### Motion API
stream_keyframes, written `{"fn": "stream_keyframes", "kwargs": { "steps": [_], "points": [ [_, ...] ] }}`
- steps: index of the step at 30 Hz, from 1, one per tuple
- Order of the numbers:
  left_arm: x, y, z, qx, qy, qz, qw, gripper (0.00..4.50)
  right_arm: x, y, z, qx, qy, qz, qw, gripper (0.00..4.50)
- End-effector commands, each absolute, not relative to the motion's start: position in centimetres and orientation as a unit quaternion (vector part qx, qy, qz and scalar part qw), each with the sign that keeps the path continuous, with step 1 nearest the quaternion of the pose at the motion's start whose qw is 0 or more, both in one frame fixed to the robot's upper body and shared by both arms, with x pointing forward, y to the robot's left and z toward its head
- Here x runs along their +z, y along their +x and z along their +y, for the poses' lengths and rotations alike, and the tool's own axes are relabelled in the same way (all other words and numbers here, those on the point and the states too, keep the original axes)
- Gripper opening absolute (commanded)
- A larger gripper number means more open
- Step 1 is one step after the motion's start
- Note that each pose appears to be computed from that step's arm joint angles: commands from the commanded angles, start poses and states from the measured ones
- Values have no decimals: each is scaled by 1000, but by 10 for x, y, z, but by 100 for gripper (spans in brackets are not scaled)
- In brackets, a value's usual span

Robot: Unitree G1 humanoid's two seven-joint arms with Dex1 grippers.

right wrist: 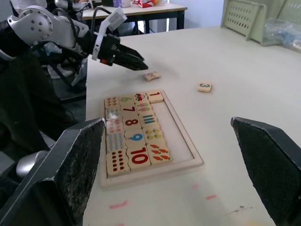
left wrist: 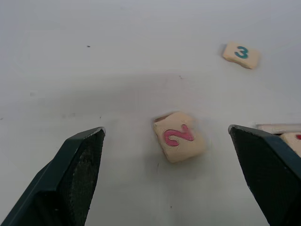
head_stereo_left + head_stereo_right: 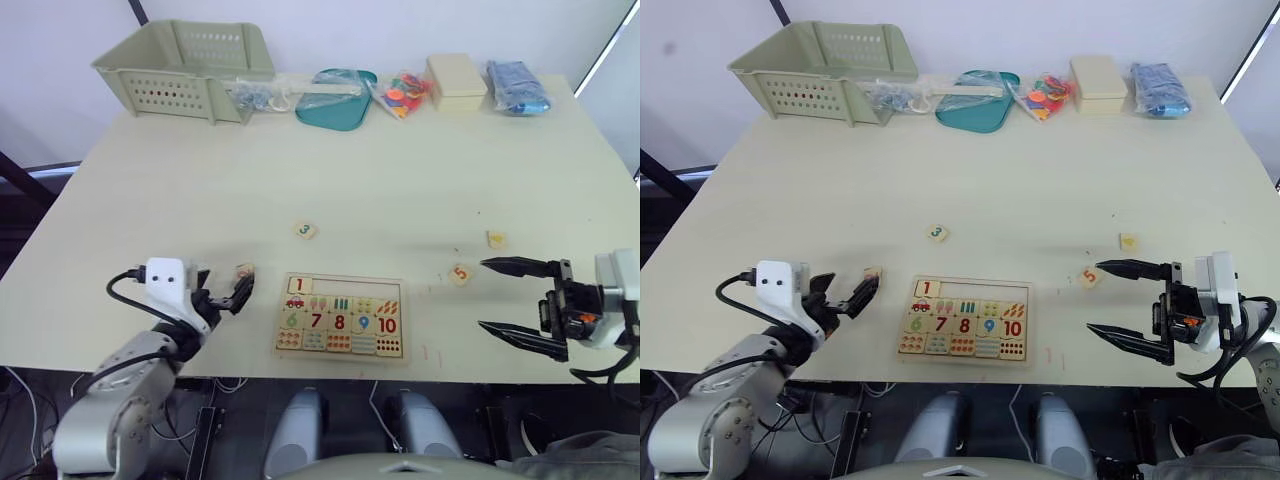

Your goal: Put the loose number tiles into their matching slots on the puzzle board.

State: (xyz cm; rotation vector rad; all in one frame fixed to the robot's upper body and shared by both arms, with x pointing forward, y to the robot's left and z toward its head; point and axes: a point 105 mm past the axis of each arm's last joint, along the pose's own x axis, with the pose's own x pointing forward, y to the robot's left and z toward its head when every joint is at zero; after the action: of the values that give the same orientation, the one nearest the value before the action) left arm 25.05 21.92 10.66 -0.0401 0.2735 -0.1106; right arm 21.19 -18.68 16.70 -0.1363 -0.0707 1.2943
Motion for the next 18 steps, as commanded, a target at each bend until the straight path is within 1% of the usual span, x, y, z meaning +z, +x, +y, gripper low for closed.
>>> {"fn": "stream_keyframes", "kwargs": {
  "steps": [1, 3, 6, 13, 18],
  "points": [
    [113, 248, 221, 1, -1, 128, 992, 447, 174, 211, -190, 611, -65, -37, 788, 450],
    [110, 248, 224, 28, -3, 134, 991, 447, 173, 212, -191, 612, -65, -34, 787, 450],
    [106, 249, 222, 45, -1, 135, 990, 447, 174, 212, -191, 616, -64, -31, 784, 450],
    [100, 254, 209, 36, 5, 131, 991, 447, 178, 209, -194, 625, -65, -32, 777, 450],
    [96, 256, 210, 43, 6, 140, 989, 447, 178, 204, -198, 624, -68, -37, 778, 450]
  ]
}}
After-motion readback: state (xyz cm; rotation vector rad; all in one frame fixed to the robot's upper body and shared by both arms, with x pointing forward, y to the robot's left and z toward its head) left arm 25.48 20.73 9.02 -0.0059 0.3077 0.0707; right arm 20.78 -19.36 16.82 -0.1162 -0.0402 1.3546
